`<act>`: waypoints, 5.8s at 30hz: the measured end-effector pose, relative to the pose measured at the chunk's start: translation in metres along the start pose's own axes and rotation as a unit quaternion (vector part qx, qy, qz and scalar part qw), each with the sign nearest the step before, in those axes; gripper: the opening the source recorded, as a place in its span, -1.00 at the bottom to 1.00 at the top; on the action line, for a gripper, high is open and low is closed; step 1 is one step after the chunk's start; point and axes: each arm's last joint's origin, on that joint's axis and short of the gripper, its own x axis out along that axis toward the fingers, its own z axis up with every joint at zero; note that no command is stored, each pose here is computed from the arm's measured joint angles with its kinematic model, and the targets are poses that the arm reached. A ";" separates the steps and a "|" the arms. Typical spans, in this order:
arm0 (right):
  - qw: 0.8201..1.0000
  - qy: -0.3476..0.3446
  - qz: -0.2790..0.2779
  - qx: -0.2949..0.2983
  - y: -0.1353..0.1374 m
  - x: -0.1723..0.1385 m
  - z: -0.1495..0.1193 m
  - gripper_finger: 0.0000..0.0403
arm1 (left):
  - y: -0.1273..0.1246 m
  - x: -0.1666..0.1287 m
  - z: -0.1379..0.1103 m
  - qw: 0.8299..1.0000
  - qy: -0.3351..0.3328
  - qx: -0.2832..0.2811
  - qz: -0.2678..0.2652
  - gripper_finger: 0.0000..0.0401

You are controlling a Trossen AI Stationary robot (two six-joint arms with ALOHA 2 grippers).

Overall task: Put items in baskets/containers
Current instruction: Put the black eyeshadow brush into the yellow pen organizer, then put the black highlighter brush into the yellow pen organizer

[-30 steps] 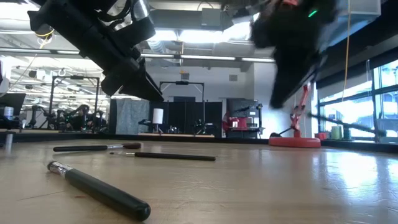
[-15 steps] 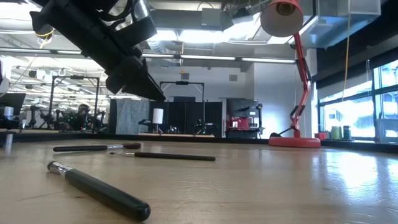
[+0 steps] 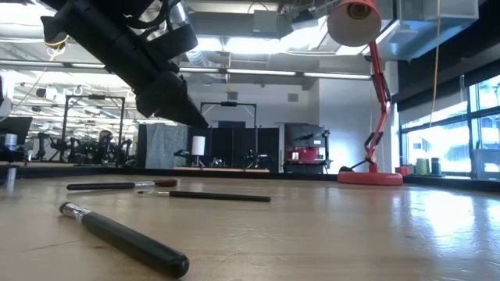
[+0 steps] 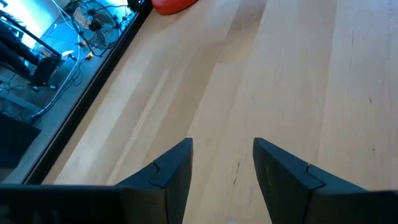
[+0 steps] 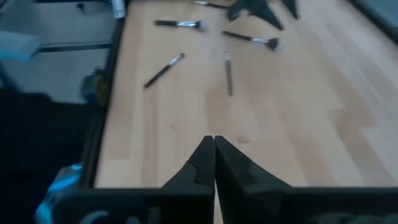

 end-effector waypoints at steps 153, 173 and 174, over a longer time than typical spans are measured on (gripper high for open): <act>0.954 -0.286 0.068 0.066 -0.093 0.259 0.073 -0.89 | -0.019 -0.045 0.057 0.907 -0.297 -0.235 -0.185 -0.94; 0.994 -0.030 -0.034 0.095 -0.053 0.141 0.073 -0.89 | -0.024 -0.042 0.052 0.928 -0.282 -0.138 -0.198 -0.17; 0.994 -0.008 -0.023 0.105 -0.050 0.131 0.072 -0.89 | -0.025 -0.042 0.051 0.929 -0.280 -0.125 -0.208 -0.15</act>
